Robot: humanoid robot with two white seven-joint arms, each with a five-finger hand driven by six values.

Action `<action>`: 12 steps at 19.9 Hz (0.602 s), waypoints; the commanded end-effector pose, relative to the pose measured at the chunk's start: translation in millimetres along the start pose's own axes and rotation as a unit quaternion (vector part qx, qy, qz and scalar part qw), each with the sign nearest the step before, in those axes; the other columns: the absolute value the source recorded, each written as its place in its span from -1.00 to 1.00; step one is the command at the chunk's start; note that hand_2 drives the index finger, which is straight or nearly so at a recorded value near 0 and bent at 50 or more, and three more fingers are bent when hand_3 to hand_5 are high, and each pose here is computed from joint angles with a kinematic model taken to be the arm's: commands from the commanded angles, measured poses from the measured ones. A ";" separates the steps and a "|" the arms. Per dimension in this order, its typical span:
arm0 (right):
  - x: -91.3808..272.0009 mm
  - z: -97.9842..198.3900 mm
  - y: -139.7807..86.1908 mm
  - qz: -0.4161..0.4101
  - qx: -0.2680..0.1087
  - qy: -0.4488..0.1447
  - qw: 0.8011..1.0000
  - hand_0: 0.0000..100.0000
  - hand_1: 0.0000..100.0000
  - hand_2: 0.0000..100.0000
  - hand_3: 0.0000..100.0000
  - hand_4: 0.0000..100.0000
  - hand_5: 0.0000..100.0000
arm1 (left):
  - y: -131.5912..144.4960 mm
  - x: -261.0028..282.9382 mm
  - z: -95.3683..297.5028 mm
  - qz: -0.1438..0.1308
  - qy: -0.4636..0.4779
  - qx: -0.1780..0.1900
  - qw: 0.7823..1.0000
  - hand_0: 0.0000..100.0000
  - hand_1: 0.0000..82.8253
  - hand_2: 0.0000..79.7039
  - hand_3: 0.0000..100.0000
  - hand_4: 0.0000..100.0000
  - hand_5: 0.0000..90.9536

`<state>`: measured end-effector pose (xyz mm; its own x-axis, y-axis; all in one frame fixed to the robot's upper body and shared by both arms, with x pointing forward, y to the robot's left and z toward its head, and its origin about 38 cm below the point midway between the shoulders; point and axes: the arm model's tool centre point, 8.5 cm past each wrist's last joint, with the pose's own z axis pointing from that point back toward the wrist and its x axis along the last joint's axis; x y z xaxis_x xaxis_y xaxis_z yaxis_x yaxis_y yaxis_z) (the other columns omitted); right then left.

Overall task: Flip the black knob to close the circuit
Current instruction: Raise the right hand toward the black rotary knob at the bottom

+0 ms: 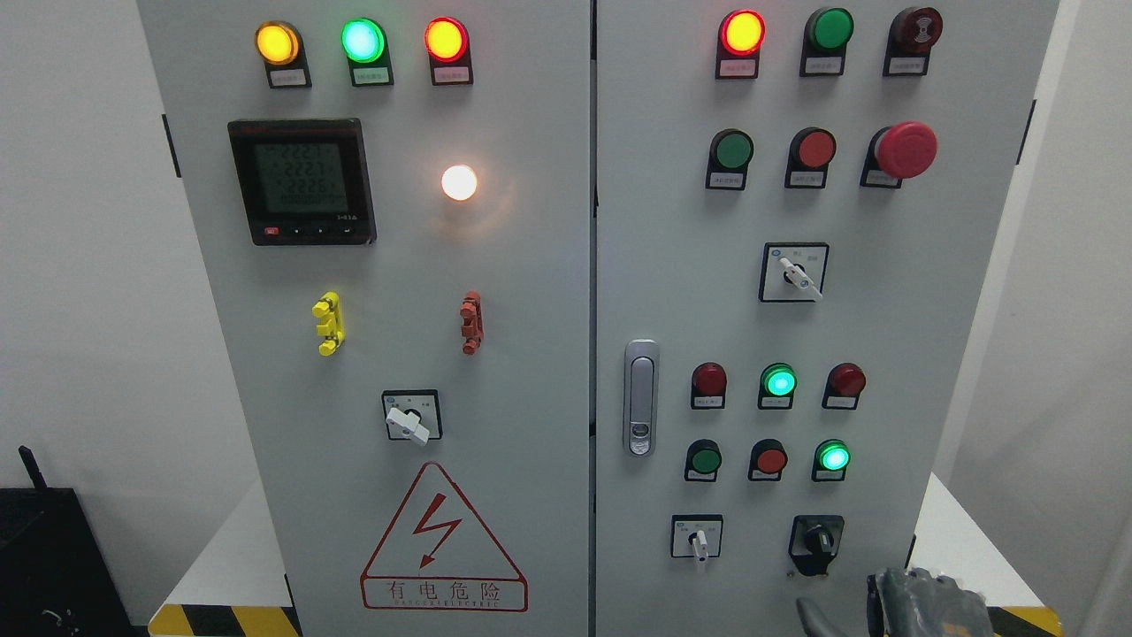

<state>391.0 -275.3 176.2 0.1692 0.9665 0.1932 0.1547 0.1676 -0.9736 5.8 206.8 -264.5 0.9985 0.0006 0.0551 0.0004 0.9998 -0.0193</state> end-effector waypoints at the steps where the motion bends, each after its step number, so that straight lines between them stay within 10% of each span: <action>1: 4.5 -0.1 6.9 -0.011 0.009 0.006 1.000 -1.00 -0.85 0.75 1.00 0.60 0.76 | 0.0 -10.1 0.0 0.011 0.000 0.000 1.000 -1.00 -1.00 -1.00 -0.90 -0.95 -1.00; 12: 7.0 -10.7 2.5 -0.013 0.005 0.009 1.000 -1.00 -0.84 0.75 1.00 0.60 0.76 | 0.9 -10.1 0.1 0.011 0.000 0.001 1.000 -1.00 -1.00 -1.00 -0.90 -0.95 -1.00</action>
<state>398.7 -272.6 178.8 0.1810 0.9604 0.2117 0.1633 0.1829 -0.9695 5.8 206.8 -264.5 0.9985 0.0006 0.0551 0.0005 0.9998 -0.0194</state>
